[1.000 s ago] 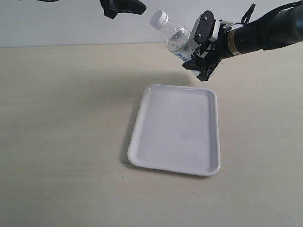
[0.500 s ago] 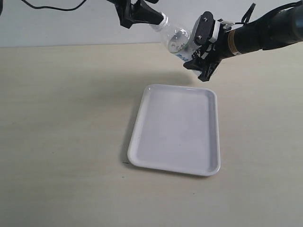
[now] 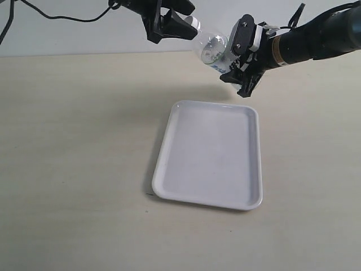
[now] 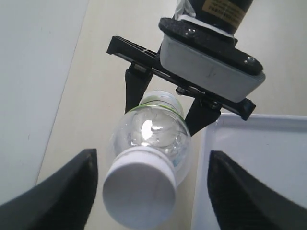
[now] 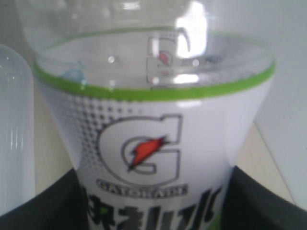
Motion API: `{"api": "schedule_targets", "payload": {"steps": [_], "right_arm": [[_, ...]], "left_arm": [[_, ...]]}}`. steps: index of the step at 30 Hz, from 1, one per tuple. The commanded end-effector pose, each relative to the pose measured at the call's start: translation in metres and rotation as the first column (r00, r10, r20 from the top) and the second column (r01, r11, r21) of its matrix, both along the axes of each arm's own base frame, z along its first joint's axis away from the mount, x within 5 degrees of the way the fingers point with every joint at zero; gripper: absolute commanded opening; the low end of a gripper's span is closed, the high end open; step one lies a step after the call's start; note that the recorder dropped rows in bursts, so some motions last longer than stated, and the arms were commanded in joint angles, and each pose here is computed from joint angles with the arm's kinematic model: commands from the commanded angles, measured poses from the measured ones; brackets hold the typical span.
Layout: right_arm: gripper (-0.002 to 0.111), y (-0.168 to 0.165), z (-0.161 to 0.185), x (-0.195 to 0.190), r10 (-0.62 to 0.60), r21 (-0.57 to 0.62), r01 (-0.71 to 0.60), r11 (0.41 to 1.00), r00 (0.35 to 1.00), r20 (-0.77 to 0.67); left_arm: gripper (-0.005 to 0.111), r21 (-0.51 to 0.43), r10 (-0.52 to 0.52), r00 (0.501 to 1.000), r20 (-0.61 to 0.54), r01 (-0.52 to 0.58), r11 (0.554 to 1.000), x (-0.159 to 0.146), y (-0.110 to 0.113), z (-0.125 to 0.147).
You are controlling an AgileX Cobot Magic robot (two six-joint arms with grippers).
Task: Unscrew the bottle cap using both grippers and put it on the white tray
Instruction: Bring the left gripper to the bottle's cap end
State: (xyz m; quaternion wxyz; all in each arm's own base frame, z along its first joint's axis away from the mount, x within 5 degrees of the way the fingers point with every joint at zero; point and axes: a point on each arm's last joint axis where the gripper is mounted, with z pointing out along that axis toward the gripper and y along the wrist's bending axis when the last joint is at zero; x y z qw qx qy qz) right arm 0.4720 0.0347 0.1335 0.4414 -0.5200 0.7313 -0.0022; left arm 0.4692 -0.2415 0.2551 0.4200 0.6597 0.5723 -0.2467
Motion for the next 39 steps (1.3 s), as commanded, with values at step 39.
{"api": "schedule_targets", "payload": {"steps": [39], "right_arm": [[0.000, -0.001, 0.006, 0.003, -0.009, 0.015, 0.009, 1.000, 1.000, 0.017]], "left_arm": [[0.063, -0.018, 0.093, 0.996, -0.015, -0.093, 0.996, 0.007, 0.000, -0.011]]}}
